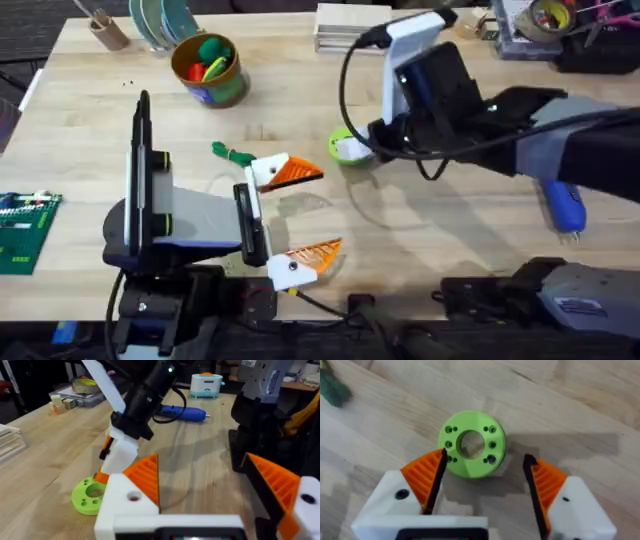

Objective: Pick up the gripper from the table and insert it into the empty holder that is missing its gripper. Then pick up a screw, insert it into the mounting hole, and use the screwdriver to tighten it. Finally, clean up the table by picking up the vegetable and placing it into the bucket.

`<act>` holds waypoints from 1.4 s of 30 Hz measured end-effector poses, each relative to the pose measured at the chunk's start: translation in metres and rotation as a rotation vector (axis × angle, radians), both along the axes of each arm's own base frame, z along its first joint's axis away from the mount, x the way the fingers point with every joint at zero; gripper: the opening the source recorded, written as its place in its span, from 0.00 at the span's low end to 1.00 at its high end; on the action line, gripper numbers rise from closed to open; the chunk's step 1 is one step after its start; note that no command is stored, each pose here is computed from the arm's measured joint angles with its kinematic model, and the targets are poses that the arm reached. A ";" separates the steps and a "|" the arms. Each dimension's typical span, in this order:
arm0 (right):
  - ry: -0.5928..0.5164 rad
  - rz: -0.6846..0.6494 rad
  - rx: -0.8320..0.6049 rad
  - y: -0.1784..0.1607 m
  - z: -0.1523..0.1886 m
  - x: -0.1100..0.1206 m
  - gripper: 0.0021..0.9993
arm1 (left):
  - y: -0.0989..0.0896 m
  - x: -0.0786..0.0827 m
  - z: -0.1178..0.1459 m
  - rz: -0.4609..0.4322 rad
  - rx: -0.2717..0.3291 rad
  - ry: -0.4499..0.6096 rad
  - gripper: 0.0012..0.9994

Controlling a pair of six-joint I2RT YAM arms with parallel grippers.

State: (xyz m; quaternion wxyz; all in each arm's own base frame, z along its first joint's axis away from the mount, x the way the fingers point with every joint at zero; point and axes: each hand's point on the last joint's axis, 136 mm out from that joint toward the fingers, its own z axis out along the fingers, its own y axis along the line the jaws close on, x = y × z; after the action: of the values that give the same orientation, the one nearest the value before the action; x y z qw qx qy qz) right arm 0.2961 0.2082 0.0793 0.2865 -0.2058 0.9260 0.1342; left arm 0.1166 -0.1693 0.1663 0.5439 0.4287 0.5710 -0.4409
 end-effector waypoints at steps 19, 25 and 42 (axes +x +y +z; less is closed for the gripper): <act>0.101 -0.016 -0.119 0.003 -0.011 0.012 0.76 | 0.000 0.000 0.000 0.000 0.000 0.001 0.99; 0.125 -0.013 -0.139 0.002 -0.022 0.012 0.64 | 0.000 0.000 0.000 0.000 0.000 0.000 0.99; 0.133 -0.012 -0.145 0.003 -0.026 0.012 0.35 | 0.000 0.000 0.000 0.000 0.000 0.000 0.99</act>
State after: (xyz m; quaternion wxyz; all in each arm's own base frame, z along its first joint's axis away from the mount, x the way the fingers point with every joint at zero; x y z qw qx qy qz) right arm 0.3080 0.2108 0.0530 0.2095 -0.2112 0.9515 0.0786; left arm 0.1166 -0.1693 0.1661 0.5438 0.4285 0.5712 -0.4409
